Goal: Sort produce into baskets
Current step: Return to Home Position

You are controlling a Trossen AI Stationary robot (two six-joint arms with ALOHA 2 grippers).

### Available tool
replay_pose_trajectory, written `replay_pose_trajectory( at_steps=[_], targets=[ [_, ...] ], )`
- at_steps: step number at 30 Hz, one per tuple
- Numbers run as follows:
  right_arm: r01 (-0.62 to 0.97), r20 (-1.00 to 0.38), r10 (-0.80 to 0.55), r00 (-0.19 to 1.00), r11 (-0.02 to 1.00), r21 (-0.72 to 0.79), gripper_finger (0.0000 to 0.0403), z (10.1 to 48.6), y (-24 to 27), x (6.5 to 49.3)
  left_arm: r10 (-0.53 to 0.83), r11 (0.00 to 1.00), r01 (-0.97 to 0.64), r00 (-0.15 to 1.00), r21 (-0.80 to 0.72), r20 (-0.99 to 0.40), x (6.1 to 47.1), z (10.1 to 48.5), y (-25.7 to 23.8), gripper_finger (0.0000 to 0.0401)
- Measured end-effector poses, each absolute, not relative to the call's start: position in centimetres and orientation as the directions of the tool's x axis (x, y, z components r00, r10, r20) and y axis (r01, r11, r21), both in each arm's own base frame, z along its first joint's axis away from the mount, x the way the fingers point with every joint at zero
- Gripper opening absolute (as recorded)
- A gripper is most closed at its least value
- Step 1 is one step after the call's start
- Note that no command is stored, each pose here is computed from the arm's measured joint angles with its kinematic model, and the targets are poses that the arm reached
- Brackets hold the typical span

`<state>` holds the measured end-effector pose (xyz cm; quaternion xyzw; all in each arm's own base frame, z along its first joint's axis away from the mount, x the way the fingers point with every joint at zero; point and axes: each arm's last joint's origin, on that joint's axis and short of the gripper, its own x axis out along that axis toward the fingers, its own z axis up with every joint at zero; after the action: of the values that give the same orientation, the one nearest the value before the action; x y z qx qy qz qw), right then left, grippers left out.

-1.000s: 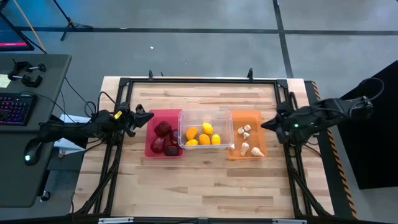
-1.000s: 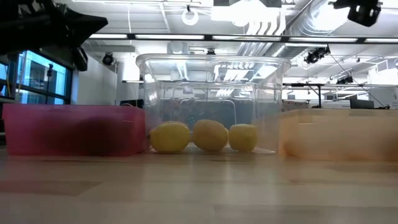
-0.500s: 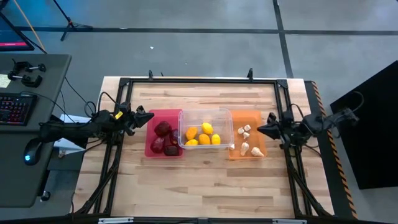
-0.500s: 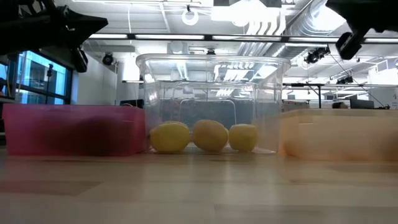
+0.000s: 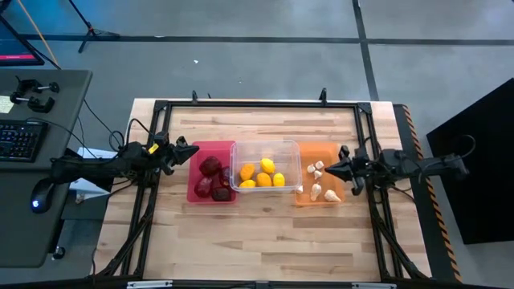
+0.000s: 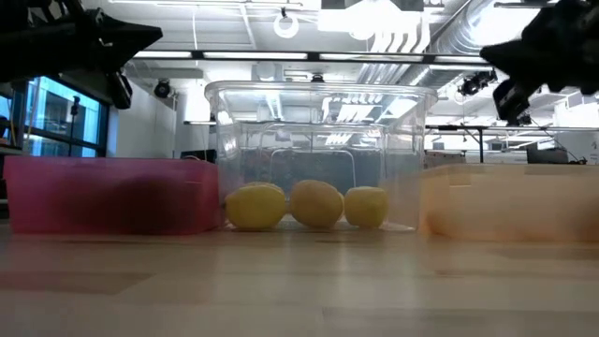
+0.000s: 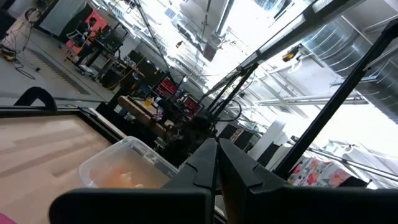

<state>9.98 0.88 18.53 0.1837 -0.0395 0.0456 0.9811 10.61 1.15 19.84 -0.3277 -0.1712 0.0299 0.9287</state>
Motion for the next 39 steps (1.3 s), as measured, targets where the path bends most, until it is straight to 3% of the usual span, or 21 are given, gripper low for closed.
replay_pose_trajectory(
  at_steps=[4, 9, 12, 19, 39],
  targets=[
    [-0.129, 0.081, 0.107, 0.991, 0.929, 0.348, 0.0000, 17.5, 0.9, 10.2, 0.168, 0.783, 0.056, 0.940, -0.619, 0.298, 10.6, 19.8, 1.1, 0.0003],
    [-0.095, 0.002, 0.097, 0.995, 0.970, 0.224, 0.0000, 16.8, 0.9, 10.2, 0.168, 0.783, 0.056, 0.940, -0.619, 0.297, 10.6, 19.8, 1.1, 0.0003],
    [-0.050, -0.079, 0.076, 0.994, 0.958, 0.282, 0.0000, 16.0, 0.8, 10.2, 0.168, 0.783, 0.055, 0.940, -0.619, 0.297, 10.6, 19.8, 1.2, 0.0003],
    [-0.041, -0.097, 0.083, 0.992, 0.925, 0.377, 0.0000, 15.9, 0.9, 10.3, 0.168, 0.783, 0.056, 0.940, -0.619, 0.297, 10.6, 19.8, 1.1, 0.0003],
    [-0.040, -0.098, 0.083, 0.992, 0.927, 0.374, 0.0000, 15.9, 0.9, 10.3, 0.168, 0.783, 0.056, 0.940, -0.619, 0.297, 10.6, 19.8, 1.1, 0.0003]
  ],
)
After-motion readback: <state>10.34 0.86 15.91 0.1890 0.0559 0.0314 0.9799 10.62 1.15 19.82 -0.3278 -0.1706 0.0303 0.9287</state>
